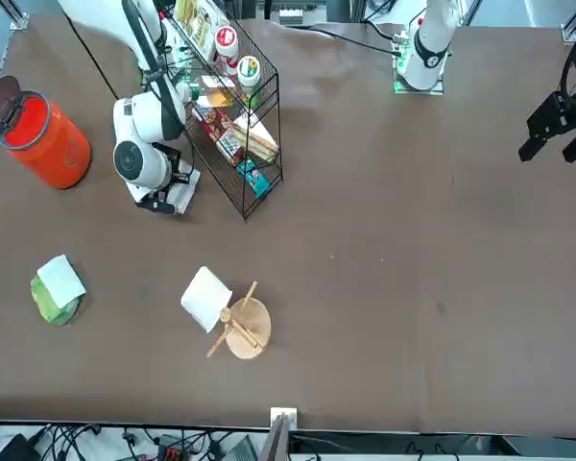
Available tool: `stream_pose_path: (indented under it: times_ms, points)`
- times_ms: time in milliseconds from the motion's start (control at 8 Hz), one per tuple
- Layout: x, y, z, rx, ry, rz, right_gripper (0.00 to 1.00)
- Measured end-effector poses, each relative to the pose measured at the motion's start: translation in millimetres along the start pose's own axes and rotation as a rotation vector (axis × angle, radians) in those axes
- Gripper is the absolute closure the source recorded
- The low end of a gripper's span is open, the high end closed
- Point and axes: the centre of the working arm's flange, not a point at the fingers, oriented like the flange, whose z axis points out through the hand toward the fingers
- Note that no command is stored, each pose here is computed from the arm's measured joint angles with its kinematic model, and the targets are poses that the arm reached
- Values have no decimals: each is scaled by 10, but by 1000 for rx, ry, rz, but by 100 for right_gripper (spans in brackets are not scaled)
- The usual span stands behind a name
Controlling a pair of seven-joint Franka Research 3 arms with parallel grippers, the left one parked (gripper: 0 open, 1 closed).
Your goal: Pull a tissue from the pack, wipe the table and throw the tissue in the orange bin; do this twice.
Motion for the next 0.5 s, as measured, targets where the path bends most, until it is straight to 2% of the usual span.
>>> stream_pose_path:
  times_ms: [250,500]
  points:
    - [-63,180,-393,5,1,-10,99]
    - [-194,414,-905,-25,18,-22,99]
